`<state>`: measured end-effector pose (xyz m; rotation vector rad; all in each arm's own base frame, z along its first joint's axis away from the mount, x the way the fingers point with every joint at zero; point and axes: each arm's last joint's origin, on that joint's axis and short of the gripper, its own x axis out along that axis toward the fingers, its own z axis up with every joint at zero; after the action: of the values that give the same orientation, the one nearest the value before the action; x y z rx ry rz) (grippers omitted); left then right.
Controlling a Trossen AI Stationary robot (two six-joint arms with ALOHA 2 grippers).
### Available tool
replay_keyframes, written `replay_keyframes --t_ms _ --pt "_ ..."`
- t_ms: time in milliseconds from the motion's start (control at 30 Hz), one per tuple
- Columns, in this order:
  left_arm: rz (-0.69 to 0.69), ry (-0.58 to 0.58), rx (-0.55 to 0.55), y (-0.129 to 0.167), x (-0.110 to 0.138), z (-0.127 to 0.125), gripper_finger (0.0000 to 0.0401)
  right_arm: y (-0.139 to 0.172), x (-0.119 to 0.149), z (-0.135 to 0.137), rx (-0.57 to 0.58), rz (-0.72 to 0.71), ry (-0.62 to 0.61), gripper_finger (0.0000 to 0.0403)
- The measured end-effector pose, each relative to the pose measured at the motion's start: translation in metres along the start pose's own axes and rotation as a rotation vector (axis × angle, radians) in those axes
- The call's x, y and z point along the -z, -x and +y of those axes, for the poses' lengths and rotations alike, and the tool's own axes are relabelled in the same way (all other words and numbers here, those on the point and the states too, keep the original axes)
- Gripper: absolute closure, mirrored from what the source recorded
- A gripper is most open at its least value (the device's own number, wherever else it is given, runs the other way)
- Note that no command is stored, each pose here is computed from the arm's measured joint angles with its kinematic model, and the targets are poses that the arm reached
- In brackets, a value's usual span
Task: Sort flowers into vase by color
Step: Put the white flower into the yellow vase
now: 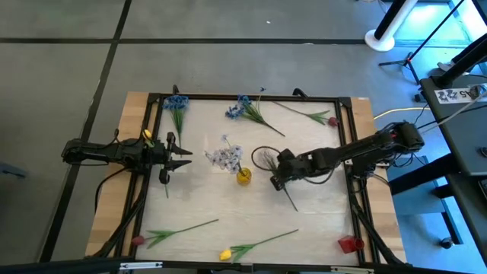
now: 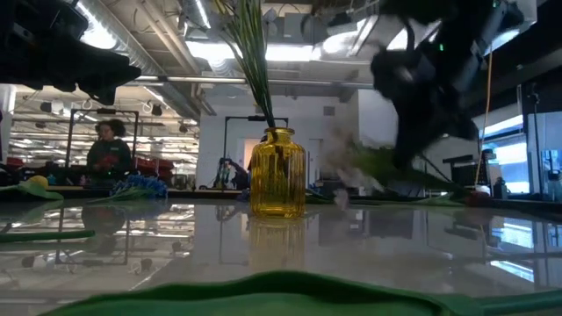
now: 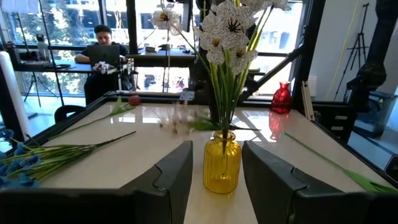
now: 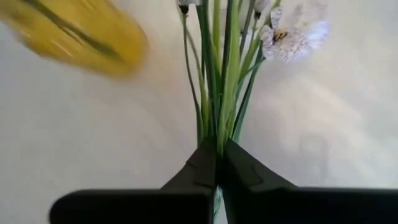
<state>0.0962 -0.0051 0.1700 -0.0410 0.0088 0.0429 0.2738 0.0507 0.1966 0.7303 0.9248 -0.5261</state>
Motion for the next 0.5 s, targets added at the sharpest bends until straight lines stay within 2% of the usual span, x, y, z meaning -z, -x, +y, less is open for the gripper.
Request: replay_keyframes --t_ms 233,400,500 --pt "0.0 0.0 0.0 0.0 0.0 0.0 0.0266 0.057 0.001 0.014 -0.075 -0.375 0.206 0.0399" --pt "0.0 0.0 0.0 0.0 0.0 0.0 0.0266 0.078 0.007 0.025 -0.136 -0.503 0.394 0.0399" --pt "0.0 0.0 0.0 0.0 0.0 0.0 0.0266 0.085 0.008 0.037 -0.235 -0.548 0.5 0.04"
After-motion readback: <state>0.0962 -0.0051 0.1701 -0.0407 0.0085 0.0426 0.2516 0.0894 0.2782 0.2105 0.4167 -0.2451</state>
